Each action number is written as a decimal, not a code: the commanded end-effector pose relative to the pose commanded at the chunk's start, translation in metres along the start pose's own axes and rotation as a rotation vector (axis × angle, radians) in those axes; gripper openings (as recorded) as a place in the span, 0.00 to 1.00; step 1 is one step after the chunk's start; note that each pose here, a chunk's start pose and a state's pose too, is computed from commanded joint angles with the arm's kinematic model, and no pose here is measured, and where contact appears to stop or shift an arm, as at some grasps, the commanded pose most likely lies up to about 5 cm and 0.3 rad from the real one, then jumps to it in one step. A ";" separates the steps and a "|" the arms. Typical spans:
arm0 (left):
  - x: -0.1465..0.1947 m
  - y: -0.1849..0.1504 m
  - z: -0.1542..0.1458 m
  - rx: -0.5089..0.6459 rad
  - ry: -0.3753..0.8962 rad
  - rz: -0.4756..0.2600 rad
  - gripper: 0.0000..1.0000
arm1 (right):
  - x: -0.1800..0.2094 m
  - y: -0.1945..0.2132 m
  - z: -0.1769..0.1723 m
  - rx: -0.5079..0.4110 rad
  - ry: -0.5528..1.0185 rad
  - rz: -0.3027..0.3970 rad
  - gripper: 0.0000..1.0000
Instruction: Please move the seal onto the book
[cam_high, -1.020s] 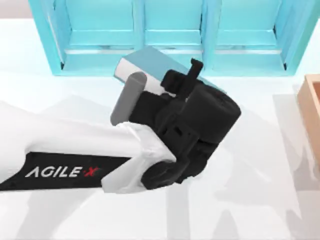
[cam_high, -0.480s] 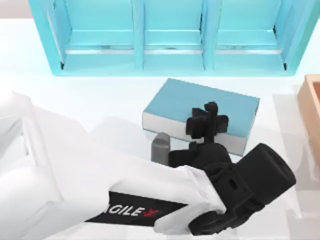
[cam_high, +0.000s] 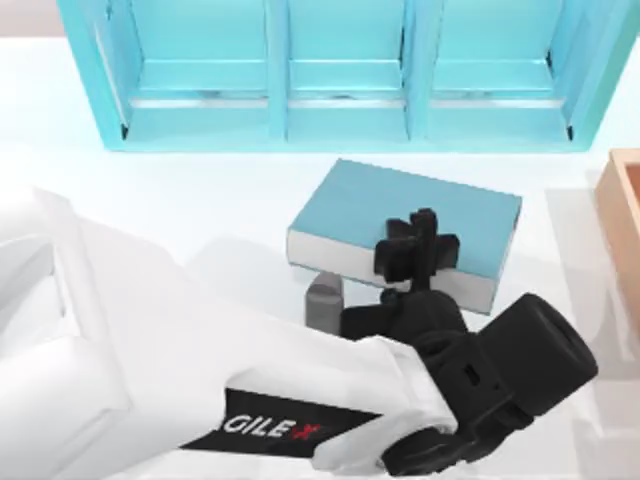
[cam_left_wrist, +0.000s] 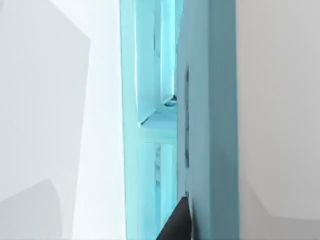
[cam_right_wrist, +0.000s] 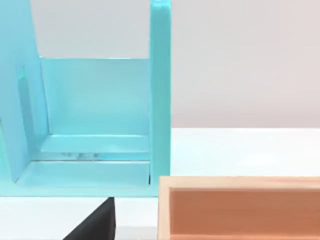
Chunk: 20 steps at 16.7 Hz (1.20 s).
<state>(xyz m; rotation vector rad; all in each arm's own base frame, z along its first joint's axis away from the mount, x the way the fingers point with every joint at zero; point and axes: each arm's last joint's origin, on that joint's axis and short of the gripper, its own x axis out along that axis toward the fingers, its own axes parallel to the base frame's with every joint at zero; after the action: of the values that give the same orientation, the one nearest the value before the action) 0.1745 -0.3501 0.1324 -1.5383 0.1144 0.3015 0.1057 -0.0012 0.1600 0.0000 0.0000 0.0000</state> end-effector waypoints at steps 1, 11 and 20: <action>-0.002 0.000 0.000 -0.001 0.000 -0.001 0.00 | 0.000 0.000 0.000 0.000 0.000 0.000 1.00; 0.000 0.016 -0.002 -0.009 0.000 -0.001 0.00 | 0.000 0.000 0.000 0.000 0.000 0.000 1.00; 0.004 0.031 -0.001 0.003 -0.002 0.000 0.23 | 0.000 0.000 0.000 0.000 0.000 0.000 1.00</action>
<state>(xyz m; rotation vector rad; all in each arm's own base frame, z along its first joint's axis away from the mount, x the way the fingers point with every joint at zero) 0.1702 -0.3508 0.1016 -1.5355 0.1138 0.3027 0.1057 -0.0012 0.1600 0.0000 0.0000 0.0000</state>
